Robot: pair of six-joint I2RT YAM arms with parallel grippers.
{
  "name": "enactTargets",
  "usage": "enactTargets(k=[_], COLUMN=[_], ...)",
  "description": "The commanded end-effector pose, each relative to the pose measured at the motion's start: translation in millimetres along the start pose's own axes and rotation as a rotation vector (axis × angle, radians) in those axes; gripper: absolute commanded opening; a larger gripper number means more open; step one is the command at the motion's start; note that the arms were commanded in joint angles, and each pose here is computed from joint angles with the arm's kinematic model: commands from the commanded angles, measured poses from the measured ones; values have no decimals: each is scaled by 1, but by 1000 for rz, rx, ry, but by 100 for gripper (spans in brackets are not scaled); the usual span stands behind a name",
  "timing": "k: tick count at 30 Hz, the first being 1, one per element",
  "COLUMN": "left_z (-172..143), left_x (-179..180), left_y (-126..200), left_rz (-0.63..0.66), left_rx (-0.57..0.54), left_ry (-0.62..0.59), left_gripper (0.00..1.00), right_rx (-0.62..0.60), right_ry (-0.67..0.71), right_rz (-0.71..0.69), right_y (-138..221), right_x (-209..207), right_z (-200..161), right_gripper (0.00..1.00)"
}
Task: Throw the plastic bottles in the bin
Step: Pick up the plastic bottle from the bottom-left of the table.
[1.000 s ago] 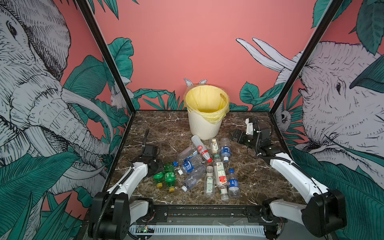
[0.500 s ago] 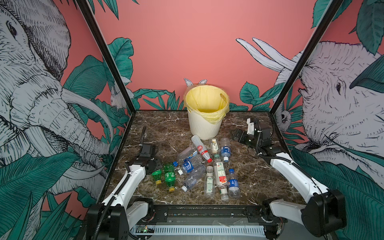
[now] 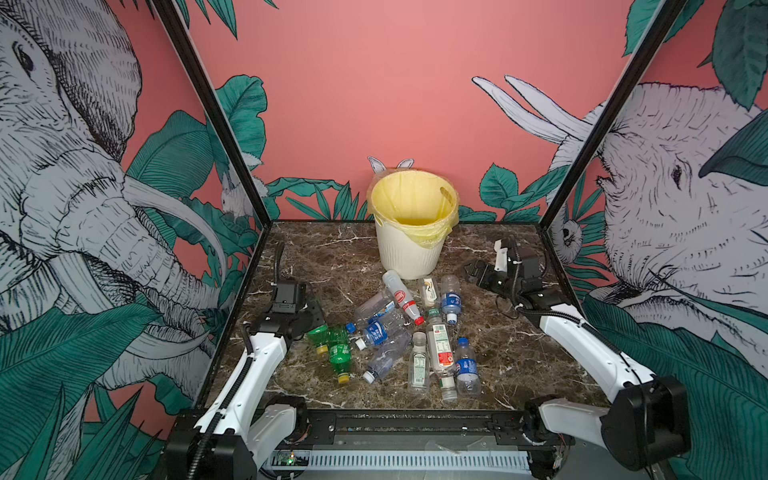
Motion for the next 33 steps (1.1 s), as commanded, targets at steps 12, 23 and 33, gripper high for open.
enactTargets(k=[12,23,33], left_z=[49,63,71], left_x=[-62,-94,-150], left_y=[32,32,50], left_rz=[-244,-390,-684], left_rx=[-115,-113,-26], left_ry=[44,42,43], left_gripper=[49,49,47], right_rx=[15,34,-1], right_ry=[-43,-41,-38], right_rz=[-41,-65,-128], right_y=[4,4,-2], right_x=[-13,-20,-32], right_z=[-13,-21,-18], right_gripper=[99,99,99])
Point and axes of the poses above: each gripper's point midway between its finger pads, its own y axis back along the fingers, its own x axis along the line the jaws close on, z = x × y, the point moved 2 cm from there along y, back along the fingers, and after that the axes turned 12 degrees about y, right-handed, at the moved point
